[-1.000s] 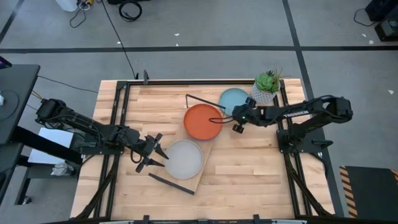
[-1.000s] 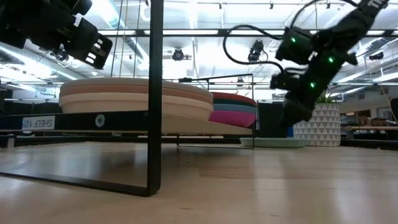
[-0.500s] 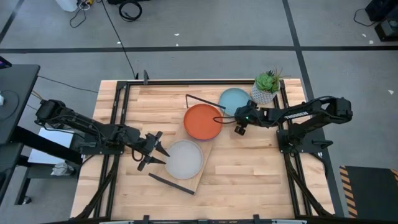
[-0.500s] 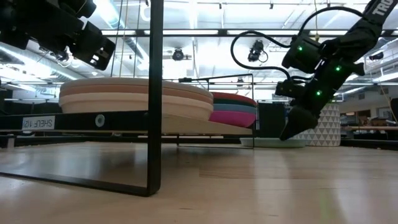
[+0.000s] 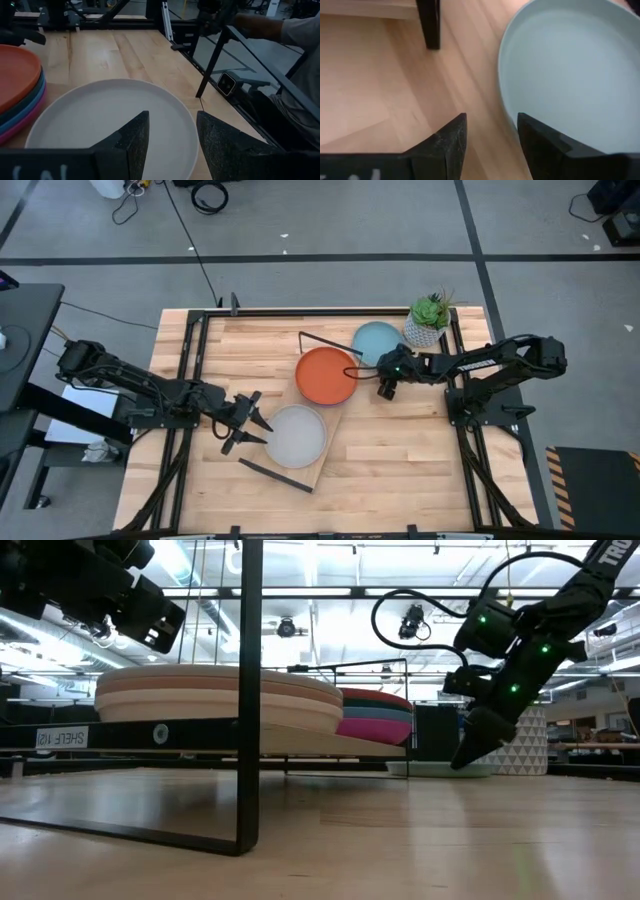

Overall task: Place and stack plates onto a shelf
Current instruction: Stack the light blue plate on top of the white plate on the shelf

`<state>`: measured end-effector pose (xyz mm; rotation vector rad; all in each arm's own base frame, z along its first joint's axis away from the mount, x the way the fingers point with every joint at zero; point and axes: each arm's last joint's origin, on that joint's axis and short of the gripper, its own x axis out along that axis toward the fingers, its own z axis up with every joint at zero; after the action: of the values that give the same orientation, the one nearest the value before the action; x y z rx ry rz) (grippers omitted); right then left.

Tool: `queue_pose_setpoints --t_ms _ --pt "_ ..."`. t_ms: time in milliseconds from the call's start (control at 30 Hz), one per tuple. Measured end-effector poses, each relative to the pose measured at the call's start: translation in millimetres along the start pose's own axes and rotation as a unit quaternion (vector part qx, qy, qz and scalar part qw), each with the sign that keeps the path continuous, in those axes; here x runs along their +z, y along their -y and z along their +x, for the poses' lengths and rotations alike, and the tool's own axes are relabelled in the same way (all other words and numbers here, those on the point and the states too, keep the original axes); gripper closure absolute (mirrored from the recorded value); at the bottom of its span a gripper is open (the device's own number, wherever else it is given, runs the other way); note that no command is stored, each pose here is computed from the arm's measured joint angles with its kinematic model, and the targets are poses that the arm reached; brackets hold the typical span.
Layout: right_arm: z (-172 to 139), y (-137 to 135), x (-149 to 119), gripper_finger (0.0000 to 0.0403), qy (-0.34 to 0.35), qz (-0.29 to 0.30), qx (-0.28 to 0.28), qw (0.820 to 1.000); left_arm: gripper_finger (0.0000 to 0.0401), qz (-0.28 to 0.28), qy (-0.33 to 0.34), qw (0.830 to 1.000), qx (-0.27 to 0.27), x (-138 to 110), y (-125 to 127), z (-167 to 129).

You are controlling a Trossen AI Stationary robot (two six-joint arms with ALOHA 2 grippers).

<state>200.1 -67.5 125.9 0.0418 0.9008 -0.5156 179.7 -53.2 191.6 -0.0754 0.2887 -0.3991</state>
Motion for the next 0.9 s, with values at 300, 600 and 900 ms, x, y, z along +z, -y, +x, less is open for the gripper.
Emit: queue_pose_setpoints --t_ms 300,600,900 --pt "-1 -7 -6 0.0249 -0.029 0.004 0.059 0.998 0.0229 0.000 -0.001 1.000 0.000 0 0 0" --pt "-8 -27 -12 0.0276 -0.054 0.009 0.090 0.994 0.0229 -0.001 -0.001 1.000 0.000 0 0 0" --pt "-16 -47 -19 0.0364 -0.058 0.003 0.071 0.996 0.0229 0.008 0.037 0.999 -0.013 7 5 0"
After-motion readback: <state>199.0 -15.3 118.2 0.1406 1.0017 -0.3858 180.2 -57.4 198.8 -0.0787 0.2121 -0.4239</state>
